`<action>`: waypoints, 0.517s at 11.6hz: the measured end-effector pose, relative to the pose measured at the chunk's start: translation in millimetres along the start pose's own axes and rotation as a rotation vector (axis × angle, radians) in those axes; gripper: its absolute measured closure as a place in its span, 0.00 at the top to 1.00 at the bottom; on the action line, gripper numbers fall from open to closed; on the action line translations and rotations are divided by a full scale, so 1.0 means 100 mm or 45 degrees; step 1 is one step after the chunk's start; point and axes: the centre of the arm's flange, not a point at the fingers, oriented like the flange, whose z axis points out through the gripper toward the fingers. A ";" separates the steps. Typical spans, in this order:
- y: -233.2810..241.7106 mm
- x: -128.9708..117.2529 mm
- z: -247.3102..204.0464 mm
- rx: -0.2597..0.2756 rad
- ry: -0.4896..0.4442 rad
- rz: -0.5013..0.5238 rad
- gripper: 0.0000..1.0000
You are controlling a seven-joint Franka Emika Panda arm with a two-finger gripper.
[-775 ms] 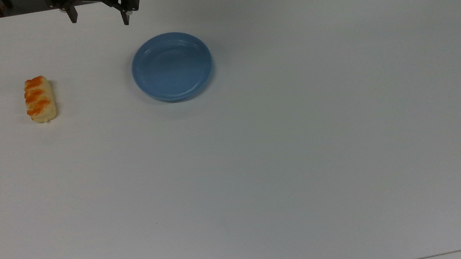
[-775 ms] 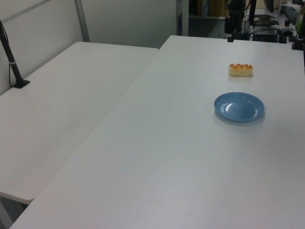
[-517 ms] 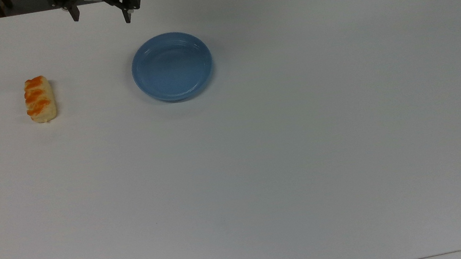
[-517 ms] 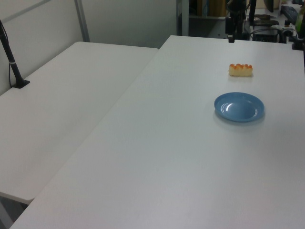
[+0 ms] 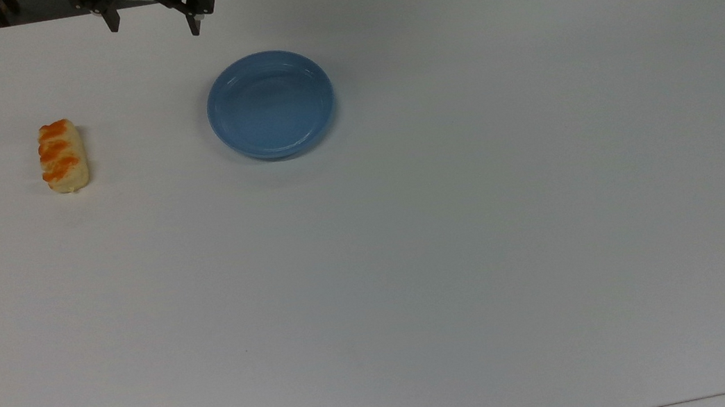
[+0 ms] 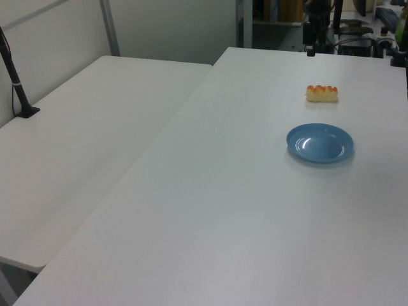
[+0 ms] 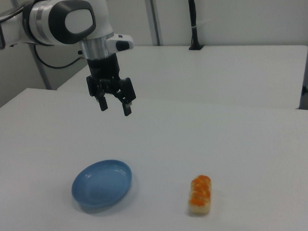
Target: Put the bread onto the plate
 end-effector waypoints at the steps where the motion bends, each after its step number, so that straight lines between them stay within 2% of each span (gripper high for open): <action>1: 0.00 0.00 0.00 0.005 0.000 0.000 1.00; 3: -0.03 0.01 0.01 0.031 -0.003 -0.001 1.00; 6: -0.04 0.02 0.04 0.037 -0.008 -0.012 1.00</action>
